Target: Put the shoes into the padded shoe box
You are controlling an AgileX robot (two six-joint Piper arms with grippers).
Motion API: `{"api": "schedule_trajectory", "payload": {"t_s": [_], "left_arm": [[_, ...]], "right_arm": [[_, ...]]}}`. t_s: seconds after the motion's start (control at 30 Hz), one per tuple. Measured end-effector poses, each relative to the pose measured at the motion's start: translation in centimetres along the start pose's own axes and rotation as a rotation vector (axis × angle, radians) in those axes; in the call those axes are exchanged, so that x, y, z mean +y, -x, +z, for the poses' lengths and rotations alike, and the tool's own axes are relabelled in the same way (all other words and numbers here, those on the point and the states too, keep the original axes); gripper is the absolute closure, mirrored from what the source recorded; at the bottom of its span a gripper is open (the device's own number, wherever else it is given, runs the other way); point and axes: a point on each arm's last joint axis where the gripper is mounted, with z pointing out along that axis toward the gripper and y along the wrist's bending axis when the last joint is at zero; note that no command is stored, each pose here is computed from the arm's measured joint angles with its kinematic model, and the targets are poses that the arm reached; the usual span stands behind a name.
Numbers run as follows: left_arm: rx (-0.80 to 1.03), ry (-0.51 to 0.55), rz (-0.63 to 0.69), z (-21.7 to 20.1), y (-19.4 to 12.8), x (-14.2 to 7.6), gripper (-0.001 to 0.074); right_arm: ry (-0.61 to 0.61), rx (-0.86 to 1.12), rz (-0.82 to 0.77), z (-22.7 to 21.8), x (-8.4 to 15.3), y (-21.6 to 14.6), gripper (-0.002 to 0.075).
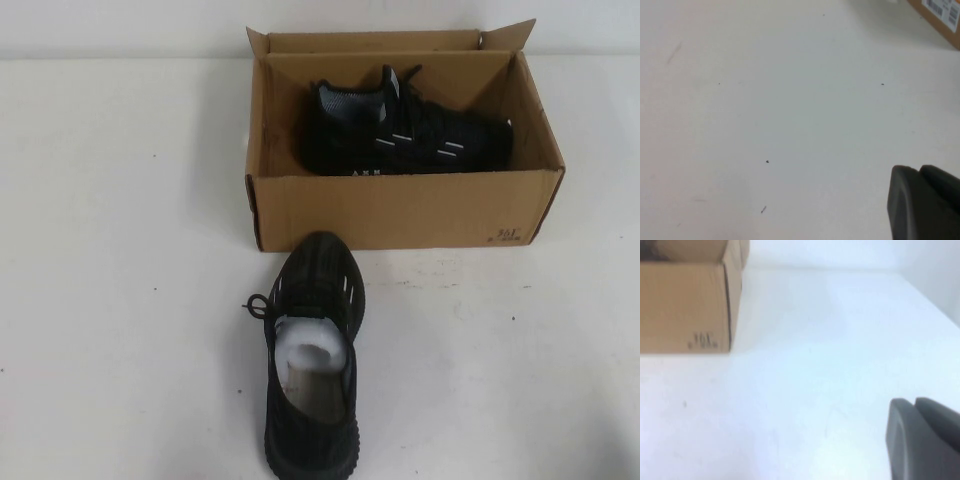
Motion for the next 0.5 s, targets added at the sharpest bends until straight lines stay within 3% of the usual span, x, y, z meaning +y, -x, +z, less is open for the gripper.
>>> {"api": "schedule_trajectory", "payload": {"t_s": [0.2,0.5], "left_arm": [[0.000,0.000,0.000,0.00,0.00,0.00,0.0735],[0.000,0.000,0.000,0.00,0.00,0.00,0.0735]], "right_arm": [[-0.009,0.113,-0.016,-0.06,-0.09,-1.02,0.0734],[-0.010,0.130,-0.016,-0.08,-0.10,-1.18,0.0734]]}}
